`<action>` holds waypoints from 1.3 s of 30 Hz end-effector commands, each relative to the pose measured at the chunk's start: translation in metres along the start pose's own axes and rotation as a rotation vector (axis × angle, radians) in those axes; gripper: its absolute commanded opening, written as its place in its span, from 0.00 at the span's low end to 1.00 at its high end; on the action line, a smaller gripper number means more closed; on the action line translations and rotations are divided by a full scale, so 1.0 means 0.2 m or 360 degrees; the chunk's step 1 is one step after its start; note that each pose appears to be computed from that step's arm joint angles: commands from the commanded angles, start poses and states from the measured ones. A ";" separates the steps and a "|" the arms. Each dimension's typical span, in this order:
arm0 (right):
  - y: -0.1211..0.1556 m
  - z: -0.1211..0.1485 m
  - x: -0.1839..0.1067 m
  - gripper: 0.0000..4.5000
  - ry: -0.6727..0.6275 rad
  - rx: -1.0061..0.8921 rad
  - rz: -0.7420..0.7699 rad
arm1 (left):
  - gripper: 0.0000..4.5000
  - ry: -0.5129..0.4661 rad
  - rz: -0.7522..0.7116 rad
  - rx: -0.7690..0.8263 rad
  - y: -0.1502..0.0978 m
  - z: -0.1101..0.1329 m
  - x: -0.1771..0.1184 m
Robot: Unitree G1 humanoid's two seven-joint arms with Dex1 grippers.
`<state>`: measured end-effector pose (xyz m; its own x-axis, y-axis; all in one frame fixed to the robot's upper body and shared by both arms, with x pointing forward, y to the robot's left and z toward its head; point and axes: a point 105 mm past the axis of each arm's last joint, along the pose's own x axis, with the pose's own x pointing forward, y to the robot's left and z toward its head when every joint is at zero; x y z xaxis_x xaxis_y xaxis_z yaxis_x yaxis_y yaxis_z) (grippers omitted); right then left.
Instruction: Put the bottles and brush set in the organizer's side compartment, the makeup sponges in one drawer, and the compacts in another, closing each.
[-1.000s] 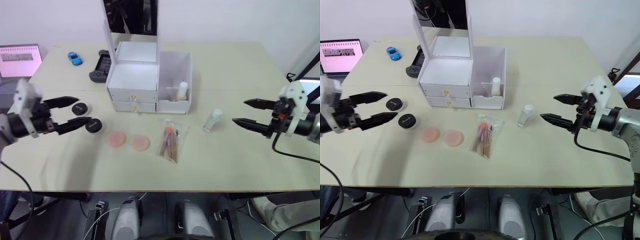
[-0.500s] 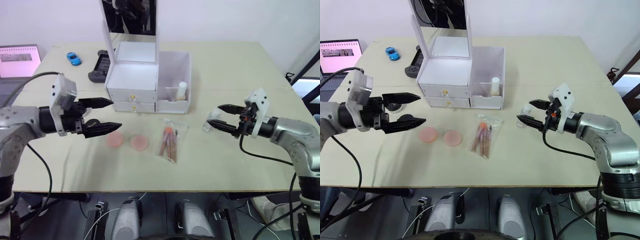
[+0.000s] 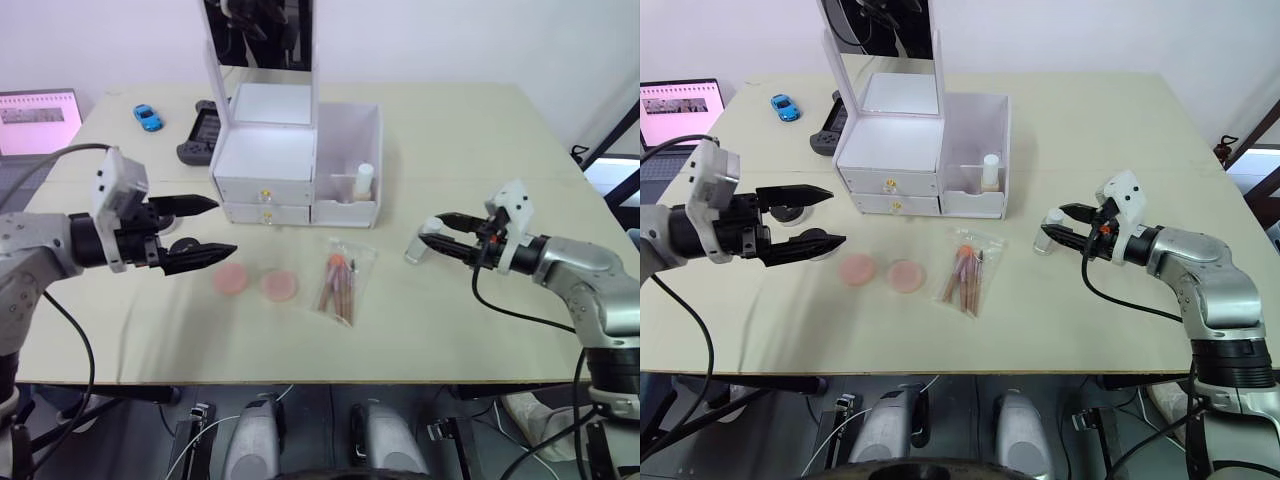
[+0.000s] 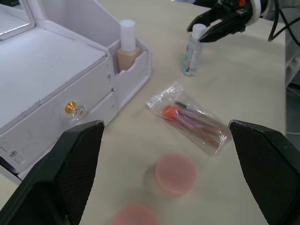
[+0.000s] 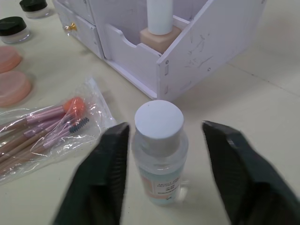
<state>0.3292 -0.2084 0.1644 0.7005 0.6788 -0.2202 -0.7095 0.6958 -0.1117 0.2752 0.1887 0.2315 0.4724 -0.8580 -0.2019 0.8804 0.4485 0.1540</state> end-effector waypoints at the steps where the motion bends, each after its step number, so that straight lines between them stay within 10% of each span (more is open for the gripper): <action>1: -0.01 0.07 -0.02 0.19 -0.0096 -0.0046 -0.0008 | 1.00 -0.0040 0.0016 0.0099 0.00 0.08 -0.02; 15: 0.03 0.24 -0.02 0.14 -0.0219 -0.0115 0.0098 | 1.00 -0.0039 0.0041 0.0076 0.01 0.04 -0.01; 27: 0.27 0.72 0.19 0.14 -0.0367 -0.0398 0.0267 | 1.00 -0.0021 0.0309 0.0025 0.06 -0.08 -0.13; 39: 0.26 0.79 0.52 0.14 -0.0299 -0.0271 0.0302 | 1.00 -0.0025 0.0427 -0.0002 0.05 -0.12 -0.17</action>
<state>0.3779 -0.0698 0.2671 0.5379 0.8330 -0.1295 -0.8377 0.5111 -0.1922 0.2716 0.2274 0.2052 0.6752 -0.7167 -0.1742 0.7376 0.6575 0.1539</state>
